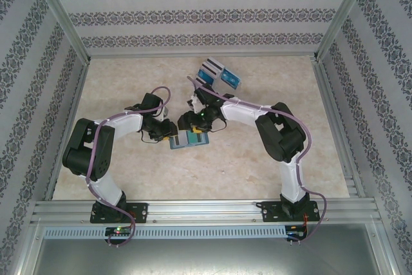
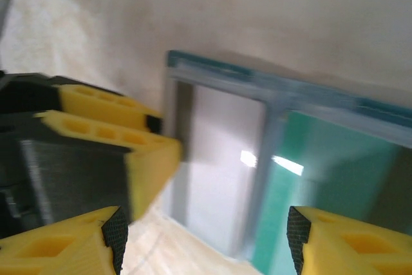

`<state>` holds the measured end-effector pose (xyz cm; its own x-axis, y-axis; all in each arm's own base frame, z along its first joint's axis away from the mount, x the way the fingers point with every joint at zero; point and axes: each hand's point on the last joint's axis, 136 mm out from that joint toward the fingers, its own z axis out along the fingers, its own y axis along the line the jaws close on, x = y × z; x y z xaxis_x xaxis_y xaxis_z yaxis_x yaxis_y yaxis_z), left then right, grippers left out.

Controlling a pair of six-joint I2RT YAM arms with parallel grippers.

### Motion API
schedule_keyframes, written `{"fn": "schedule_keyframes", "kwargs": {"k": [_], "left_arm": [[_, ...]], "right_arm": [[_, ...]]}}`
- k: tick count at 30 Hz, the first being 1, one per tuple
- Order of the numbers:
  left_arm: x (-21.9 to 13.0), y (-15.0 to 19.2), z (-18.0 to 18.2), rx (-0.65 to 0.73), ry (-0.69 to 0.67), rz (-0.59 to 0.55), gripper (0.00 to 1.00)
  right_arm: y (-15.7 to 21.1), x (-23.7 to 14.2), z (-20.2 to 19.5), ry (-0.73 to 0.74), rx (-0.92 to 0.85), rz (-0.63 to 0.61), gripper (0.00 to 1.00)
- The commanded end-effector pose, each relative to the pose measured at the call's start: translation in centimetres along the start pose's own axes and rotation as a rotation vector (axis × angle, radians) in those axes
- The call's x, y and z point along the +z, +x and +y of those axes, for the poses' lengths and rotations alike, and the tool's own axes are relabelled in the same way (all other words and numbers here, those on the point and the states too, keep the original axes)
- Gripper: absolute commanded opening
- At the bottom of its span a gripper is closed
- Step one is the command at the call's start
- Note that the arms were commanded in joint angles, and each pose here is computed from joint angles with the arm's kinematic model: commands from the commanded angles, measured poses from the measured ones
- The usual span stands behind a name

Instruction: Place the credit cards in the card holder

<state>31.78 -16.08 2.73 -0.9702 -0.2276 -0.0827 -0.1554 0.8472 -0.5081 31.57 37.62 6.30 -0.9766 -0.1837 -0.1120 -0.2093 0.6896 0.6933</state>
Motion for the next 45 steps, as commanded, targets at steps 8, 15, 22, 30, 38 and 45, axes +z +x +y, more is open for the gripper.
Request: {"fn": "schedule_keyframes", "kwargs": {"k": [8,15,22,30,38,45], "left_arm": [[-0.7,-0.1,-0.8,0.022,0.003,-0.007,0.32],[-4.5,-1.3,-4.4,0.082,0.036,-0.082,0.33],[-3.6,-1.1,-8.2,0.081,0.133,-0.074,0.29],[0.1,-1.4,-8.6,-0.002,0.216,-0.037,0.24],[1.7,-1.4,-7.7,-0.048,0.187,-0.004,0.24],[2.7,-1.1,-6.8,-0.063,0.151,0.02,0.23]], "right_arm": [[0.0,-2.4,-0.3,0.045,-0.029,-0.039,0.68],[0.6,-3.9,-3.5,0.095,0.02,-0.043,0.68],[0.8,-3.2,-4.2,0.08,0.041,-0.033,0.69],[1.0,-3.0,-4.5,0.051,0.05,-0.033,0.68],[1.1,-4.4,-4.4,-0.003,0.048,-0.071,0.68],[0.8,-3.9,-4.2,-0.004,0.052,-0.058,0.68]]}}
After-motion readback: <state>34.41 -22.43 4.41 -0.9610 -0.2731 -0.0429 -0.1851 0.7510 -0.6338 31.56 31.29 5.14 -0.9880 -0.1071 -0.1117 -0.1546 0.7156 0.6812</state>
